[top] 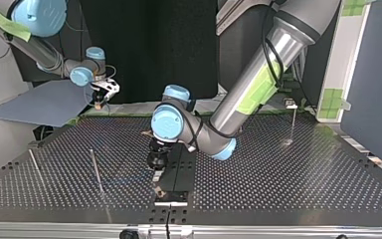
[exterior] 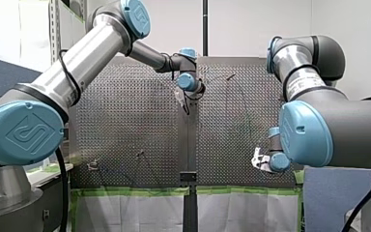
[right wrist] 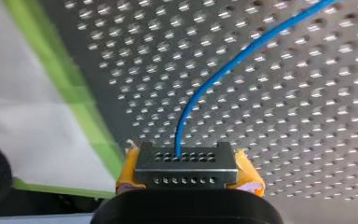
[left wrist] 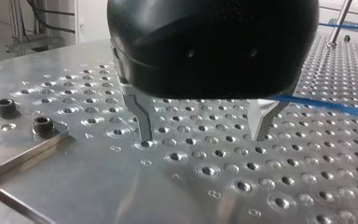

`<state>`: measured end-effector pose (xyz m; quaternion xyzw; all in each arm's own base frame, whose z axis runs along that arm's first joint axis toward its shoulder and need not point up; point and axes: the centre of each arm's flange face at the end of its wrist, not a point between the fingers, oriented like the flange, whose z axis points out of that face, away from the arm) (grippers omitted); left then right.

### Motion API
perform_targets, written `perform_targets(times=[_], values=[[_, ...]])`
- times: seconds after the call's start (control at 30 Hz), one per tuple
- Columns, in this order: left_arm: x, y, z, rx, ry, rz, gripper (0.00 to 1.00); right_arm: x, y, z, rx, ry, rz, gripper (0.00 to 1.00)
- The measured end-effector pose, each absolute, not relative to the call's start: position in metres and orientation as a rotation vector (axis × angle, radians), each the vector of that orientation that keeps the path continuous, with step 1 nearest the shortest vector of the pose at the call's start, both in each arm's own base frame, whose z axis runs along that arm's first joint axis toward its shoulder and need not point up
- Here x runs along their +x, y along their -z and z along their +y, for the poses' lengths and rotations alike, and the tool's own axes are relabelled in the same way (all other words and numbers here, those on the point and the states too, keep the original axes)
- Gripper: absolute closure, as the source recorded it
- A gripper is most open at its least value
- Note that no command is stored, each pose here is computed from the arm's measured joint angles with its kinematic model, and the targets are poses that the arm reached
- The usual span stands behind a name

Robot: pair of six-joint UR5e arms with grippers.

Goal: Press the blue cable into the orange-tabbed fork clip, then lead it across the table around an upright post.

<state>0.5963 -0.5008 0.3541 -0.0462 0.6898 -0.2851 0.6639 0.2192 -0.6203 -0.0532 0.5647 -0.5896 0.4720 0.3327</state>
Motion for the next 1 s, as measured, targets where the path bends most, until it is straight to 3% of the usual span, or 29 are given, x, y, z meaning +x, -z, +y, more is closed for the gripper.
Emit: perform_targets(times=[1.0], values=[[0.597,-0.311,-0.483,-0.086,0.593,1.617,0.00,0.204,0.100,-0.619,1.450,-1.236,-1.604,1.00]])
